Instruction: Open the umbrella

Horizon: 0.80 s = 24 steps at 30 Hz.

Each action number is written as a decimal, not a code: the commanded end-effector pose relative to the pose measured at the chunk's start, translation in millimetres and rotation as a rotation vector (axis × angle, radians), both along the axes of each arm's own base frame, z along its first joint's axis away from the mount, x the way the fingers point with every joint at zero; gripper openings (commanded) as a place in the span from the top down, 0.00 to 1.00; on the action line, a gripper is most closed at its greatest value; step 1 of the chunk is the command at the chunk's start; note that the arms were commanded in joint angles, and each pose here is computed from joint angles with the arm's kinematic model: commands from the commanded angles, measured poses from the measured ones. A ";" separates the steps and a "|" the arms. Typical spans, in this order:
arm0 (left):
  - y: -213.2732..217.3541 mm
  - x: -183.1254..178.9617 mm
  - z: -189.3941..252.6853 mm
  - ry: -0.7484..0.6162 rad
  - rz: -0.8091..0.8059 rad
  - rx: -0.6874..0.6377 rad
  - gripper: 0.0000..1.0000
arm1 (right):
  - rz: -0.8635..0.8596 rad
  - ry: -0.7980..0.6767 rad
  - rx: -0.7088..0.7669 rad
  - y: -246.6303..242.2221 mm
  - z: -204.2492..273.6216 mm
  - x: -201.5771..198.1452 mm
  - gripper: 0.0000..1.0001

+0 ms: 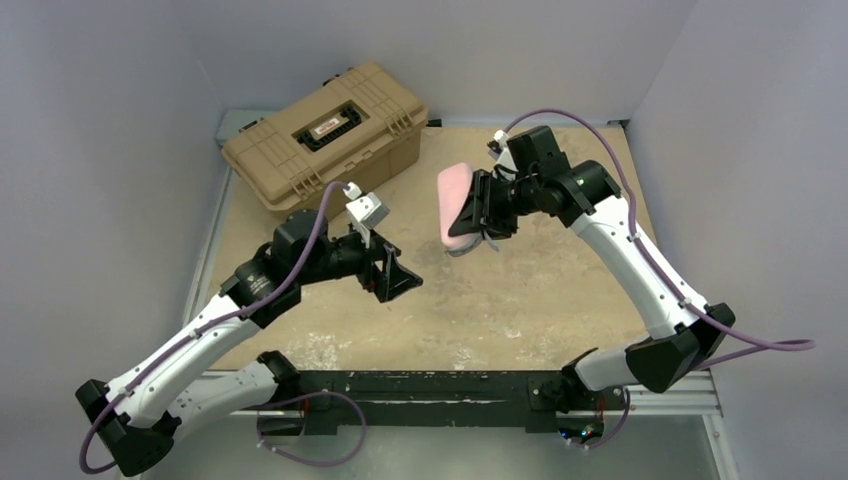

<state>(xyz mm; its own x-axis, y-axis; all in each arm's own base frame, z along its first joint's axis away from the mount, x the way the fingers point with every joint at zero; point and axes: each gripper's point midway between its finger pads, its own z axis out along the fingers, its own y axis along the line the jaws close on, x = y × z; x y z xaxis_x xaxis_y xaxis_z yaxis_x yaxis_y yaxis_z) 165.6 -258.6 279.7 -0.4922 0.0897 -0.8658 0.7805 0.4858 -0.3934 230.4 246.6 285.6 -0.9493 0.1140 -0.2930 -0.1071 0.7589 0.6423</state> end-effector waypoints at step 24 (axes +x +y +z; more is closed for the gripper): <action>-70.5 18.2 42.4 -0.338 -0.307 -0.240 0.39 | 0.071 -0.128 0.141 14.5 60.8 -1.8 1.00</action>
